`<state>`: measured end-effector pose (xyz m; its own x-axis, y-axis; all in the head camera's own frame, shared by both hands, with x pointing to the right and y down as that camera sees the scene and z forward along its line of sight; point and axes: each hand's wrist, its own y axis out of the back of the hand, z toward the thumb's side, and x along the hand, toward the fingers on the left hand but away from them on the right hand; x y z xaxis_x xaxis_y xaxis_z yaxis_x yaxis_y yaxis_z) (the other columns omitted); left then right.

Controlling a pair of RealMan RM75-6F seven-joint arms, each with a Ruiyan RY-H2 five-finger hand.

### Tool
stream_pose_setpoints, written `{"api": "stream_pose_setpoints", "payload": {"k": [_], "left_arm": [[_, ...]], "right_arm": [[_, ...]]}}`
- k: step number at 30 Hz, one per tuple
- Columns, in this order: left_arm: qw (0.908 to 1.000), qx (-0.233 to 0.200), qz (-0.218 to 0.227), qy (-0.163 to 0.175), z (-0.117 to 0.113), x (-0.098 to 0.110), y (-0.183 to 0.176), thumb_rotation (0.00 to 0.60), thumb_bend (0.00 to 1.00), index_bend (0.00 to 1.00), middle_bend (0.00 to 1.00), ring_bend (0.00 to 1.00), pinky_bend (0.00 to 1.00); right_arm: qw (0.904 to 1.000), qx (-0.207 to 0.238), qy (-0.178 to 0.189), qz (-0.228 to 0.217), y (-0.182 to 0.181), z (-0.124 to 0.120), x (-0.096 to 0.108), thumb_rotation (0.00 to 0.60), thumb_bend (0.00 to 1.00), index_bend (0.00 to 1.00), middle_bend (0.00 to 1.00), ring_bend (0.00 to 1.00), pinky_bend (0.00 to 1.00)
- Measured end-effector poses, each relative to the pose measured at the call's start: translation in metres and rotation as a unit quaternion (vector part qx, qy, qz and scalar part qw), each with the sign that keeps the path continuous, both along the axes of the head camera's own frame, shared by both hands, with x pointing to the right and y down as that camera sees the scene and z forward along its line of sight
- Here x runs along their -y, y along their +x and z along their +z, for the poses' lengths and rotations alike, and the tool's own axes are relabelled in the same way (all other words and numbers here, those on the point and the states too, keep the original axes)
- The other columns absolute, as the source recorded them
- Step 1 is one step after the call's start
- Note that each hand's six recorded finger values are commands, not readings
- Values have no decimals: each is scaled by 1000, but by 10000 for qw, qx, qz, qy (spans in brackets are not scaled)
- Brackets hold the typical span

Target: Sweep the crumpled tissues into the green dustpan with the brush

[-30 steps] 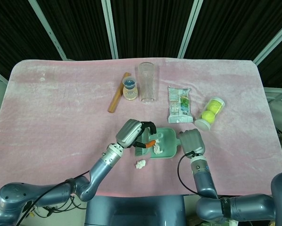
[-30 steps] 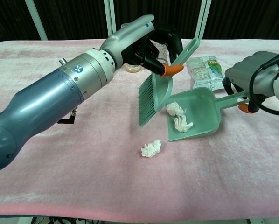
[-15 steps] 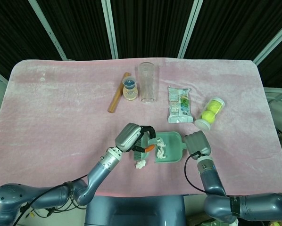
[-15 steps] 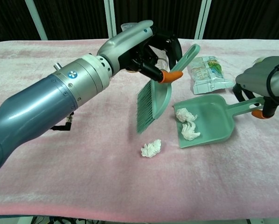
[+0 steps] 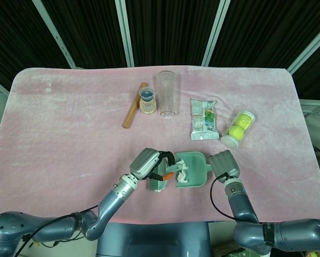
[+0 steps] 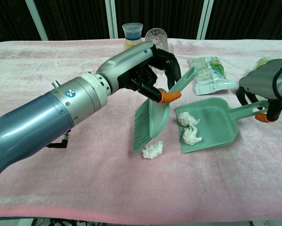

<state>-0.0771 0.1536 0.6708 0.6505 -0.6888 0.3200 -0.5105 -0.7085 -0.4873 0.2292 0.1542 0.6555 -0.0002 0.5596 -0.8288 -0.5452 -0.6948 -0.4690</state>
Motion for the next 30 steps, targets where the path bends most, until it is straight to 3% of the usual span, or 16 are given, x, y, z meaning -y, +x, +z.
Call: {"api": "stream_pose_setpoints", "payload": {"k": [11,30], "left_arm": [[9988,96,-243,-418,15,-15,0,600,352,613,653,886,1000],[9977,39,-513,-438,28,-17,39,600,356,613,653,886,1000]], "right_arm": [[10000,-23,7,12,1,2,-2,600,453,608,562,647,791],[10000,6,34,42,0,6,0,600,453,608,562,647,791]]}}
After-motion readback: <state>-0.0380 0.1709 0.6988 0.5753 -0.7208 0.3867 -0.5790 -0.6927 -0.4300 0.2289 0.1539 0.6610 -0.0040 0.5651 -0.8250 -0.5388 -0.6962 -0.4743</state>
